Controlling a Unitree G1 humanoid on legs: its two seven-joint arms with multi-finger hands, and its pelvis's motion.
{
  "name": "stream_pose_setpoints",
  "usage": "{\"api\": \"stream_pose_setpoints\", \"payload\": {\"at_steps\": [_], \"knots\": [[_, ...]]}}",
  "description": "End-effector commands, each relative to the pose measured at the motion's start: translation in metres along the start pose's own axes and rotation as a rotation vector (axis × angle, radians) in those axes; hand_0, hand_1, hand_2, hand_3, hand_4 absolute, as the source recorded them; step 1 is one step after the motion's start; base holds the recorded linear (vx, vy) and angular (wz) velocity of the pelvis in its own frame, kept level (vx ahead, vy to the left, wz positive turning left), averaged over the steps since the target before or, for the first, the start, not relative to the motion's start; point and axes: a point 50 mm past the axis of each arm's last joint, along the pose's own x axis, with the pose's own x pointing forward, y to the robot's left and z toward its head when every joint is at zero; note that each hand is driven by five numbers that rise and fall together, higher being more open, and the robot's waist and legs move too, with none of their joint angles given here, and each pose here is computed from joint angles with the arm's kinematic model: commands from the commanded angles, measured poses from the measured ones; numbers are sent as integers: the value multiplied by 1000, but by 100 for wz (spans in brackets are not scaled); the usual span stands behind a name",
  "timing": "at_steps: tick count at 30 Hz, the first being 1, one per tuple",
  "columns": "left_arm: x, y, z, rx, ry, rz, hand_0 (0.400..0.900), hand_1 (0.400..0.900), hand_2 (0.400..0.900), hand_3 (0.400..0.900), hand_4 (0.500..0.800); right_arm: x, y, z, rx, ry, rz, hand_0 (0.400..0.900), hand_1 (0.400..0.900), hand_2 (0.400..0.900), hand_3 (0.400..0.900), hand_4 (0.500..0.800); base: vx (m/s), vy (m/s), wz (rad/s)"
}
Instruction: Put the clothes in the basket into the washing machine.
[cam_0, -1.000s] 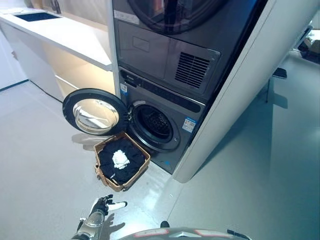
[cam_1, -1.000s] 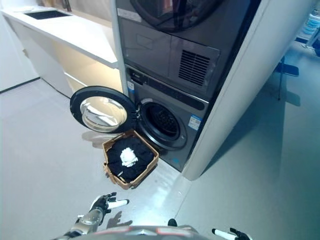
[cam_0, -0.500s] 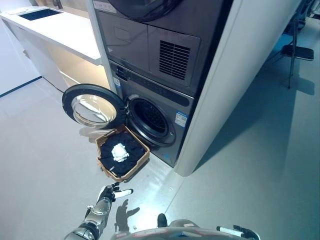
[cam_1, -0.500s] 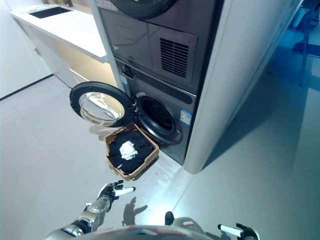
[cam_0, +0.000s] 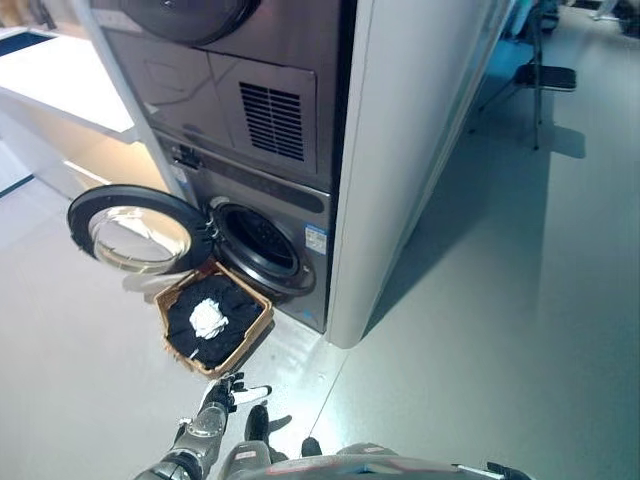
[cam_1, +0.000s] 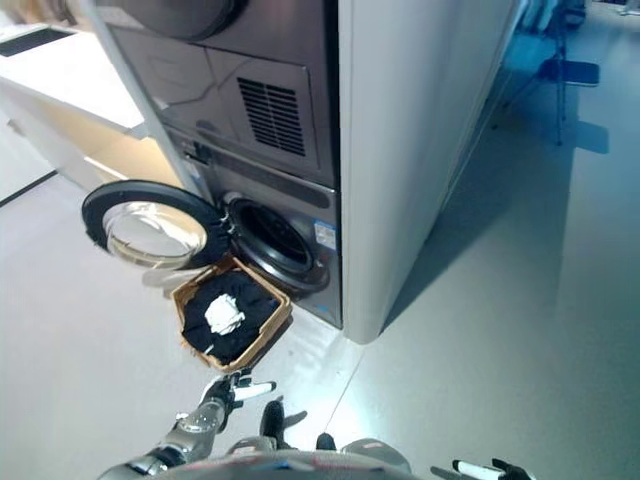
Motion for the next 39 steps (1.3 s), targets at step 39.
{"api": "stream_pose_setpoints", "payload": {"at_steps": [39], "knots": [[12,67,113,433,-201,363,900,900,900,900,800,2,-5,18,-86,-63,-33,900,900,900,900,800,173,168,-1]]}}
